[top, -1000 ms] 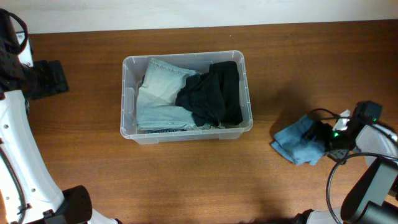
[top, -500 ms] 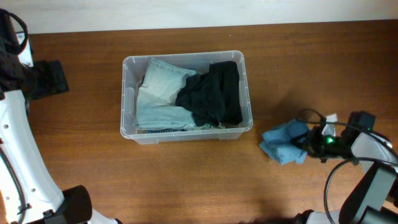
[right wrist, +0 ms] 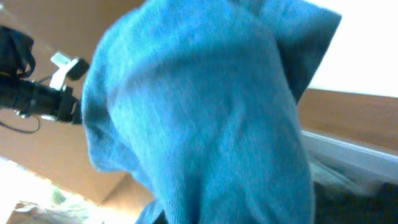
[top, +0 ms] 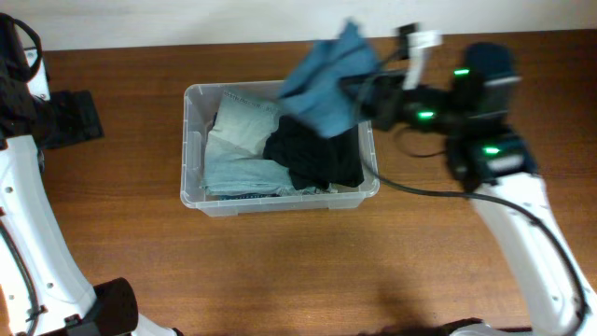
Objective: Pack container
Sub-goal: 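Carry the light-blue cloth into the bin and release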
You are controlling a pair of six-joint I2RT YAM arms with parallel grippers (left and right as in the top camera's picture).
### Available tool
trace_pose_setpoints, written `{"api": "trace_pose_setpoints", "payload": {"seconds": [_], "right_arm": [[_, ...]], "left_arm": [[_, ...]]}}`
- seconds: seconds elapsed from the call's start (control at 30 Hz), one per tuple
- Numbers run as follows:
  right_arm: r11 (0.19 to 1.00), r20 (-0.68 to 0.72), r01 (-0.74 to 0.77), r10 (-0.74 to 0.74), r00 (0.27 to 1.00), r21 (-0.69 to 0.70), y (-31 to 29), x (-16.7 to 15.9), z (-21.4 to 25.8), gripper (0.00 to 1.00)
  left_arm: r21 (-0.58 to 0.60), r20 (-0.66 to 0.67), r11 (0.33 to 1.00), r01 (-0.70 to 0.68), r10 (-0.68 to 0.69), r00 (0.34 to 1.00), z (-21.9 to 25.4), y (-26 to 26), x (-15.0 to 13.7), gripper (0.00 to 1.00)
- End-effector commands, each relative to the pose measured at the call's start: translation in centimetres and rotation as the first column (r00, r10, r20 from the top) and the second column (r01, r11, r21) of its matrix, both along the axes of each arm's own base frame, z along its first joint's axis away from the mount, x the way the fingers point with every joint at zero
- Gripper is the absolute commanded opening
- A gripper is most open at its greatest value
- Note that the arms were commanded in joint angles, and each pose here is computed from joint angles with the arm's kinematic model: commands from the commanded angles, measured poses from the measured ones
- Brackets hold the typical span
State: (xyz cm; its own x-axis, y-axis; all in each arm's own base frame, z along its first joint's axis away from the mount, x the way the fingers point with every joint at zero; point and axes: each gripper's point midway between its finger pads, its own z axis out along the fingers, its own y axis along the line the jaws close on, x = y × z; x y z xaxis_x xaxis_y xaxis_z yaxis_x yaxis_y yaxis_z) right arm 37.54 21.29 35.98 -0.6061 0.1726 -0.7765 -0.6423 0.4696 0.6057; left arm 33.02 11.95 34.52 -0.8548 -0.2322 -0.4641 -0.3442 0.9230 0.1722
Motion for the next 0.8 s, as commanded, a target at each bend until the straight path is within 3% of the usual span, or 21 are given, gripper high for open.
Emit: {"api": "trace_pose_setpoints", "payload": {"seconds": [0.0, 0.17, 0.3, 0.33, 0.4, 0.43, 0.57, 0.77], "right_arm": [[0.99, -0.184, 0.102, -0.118, 0.976, -0.093, 5.3, 2.8, -7.4, 0.04], [0.97, -0.279, 0.086, -0.15, 0.948, -0.227, 10.4, 4.8, -18.2, 0.05], [0.948, -0.387, 0.062, -0.186, 0.903, -0.311, 10.6, 6.0, -27.7, 0.06], [0.943, -0.402, 0.064, -0.199, 0.894, -0.325, 10.2, 6.1, -28.8, 0.1], [0.934, -0.445, 0.062, -0.225, 0.867, -0.352, 9.1, 6.2, -31.1, 0.28], [0.934, -0.469, 0.058, -0.23, 0.853, -0.353, 8.3, 6.2, -31.4, 0.39], [0.948, -0.448, 0.045, -0.191, 0.873, -0.316, 7.4, 6.5, -27.4, 0.59], [0.857, -0.224, 0.219, -0.353, 0.908, -0.466, 3.4, 7.0, -16.6, 0.65]], "left_arm": [[0.018, 0.013, 1.0, 0.001, -0.002, 1.0, 0.7, 0.2, -0.4, 0.99], [0.018, 0.013, 1.0, 0.001, -0.001, 1.0, 0.7, 0.2, -0.4, 0.99], [0.018, 0.013, 1.0, 0.001, -0.002, 1.0, 0.7, 0.2, -0.4, 0.99], [0.018, 0.013, 1.0, 0.001, -0.002, 1.0, 0.7, 0.2, -0.4, 0.99], [0.018, 0.013, 1.0, 0.001, -0.002, 1.0, 0.7, 0.2, -0.4, 0.99], [0.018, 0.013, 1.0, 0.001, -0.002, 1.0, 0.7, 0.2, -0.4, 0.99], [0.018, 0.013, 1.0, 0.001, -0.001, 1.0, 0.7, 0.2, -0.4, 0.99], [0.018, 0.013, 1.0, 0.001, -0.002, 1.0, 0.7, 0.2, -0.4, 0.99]]}}
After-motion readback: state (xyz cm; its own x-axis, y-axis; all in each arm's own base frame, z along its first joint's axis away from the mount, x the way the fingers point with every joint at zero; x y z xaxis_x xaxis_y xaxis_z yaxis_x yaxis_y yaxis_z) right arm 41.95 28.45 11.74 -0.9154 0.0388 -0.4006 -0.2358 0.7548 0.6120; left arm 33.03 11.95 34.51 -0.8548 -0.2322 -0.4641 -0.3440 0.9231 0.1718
